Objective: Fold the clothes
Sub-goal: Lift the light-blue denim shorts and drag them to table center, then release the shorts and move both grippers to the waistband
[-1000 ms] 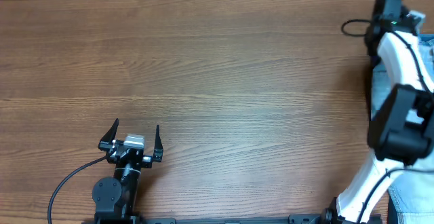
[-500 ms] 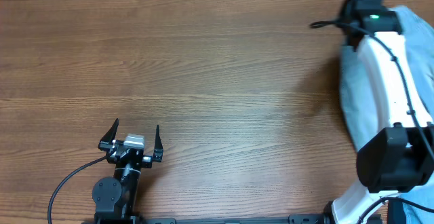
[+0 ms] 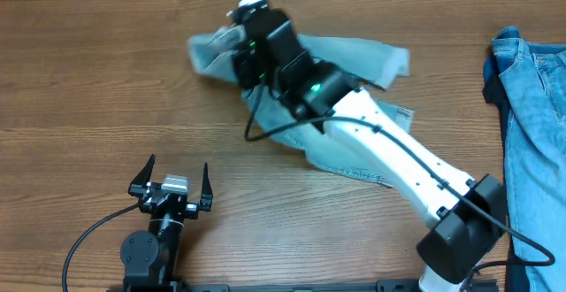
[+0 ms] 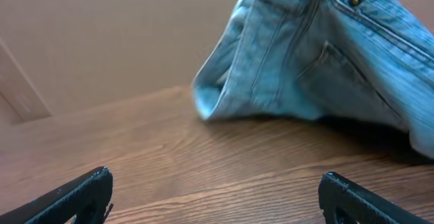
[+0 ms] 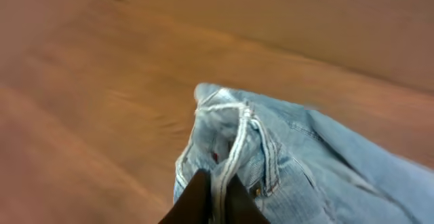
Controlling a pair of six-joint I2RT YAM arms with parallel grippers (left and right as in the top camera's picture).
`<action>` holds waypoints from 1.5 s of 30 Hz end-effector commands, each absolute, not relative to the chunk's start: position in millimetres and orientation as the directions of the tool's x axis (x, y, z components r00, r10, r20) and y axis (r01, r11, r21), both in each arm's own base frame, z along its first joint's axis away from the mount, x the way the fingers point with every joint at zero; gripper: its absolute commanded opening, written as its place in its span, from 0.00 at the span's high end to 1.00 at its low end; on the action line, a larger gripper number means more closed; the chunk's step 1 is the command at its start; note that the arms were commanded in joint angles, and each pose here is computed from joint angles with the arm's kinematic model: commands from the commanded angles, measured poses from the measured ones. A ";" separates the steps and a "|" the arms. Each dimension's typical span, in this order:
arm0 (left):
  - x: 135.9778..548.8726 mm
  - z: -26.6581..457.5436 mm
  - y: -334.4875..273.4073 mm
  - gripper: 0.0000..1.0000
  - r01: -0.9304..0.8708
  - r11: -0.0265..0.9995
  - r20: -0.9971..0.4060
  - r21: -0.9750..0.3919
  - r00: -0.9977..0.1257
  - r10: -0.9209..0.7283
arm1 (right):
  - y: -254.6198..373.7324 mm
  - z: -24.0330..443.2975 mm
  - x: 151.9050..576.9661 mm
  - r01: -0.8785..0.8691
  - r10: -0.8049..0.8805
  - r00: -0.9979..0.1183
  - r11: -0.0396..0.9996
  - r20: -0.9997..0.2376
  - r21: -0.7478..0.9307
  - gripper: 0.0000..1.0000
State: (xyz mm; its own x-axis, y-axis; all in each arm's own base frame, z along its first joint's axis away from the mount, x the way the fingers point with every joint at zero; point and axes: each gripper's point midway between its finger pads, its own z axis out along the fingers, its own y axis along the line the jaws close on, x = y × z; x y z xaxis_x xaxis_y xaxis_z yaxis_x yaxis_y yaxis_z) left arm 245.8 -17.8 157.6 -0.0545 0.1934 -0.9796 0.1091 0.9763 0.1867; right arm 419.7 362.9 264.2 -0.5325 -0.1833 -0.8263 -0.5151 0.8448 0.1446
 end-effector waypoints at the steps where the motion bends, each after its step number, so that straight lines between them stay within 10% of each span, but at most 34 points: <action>1: 245.5 157.3 -18.4 0.00 0.111 0.973 -0.977 0.202 -0.050 0.209 | 381.4 283.1 403.6 -0.565 -0.184 -0.496 0.811 -0.849 0.154 0.07; 7: 245.5 157.3 -18.4 0.00 0.111 0.973 -0.977 0.202 -0.050 0.209 | 367.1 299.7 404.9 -0.551 -0.162 -0.487 0.819 -0.858 0.158 0.00; 13: 245.5 157.4 -18.4 0.00 0.111 0.973 -0.977 0.203 -0.050 0.209 | 226.5 289.3 418.9 -0.299 -0.126 -0.667 0.948 -0.735 0.109 0.00; 15: 245.5 157.4 -18.4 0.00 0.111 0.973 -0.977 0.203 -0.050 0.209 | 160.8 255.5 414.8 -0.165 -0.093 -0.794 0.984 -0.601 0.066 0.11; 19: 245.5 157.4 -18.4 0.00 0.111 0.973 -0.977 0.203 -0.050 0.209 | 70.6 228.5 399.7 0.088 0.103 -0.894 0.995 -0.436 0.054 0.75; 22: 245.5 157.4 -18.4 0.00 0.111 0.973 -0.977 0.203 -0.050 0.209 | 43.8 220.6 399.7 0.157 0.191 -0.900 0.980 -0.392 0.119 0.96; 34: 224.4 227.1 -56.2 0.00 0.320 0.947 -1.000 -0.023 0.009 -0.028 | 26.4 186.2 388.6 0.273 0.293 -0.909 0.956 -0.296 0.109 0.96; 45: 287.4 277.5 -72.7 0.00 0.247 0.916 -0.655 -0.316 -0.755 -0.023 | 25.9 124.0 372.1 0.335 0.340 -0.930 0.940 -0.137 0.061 0.96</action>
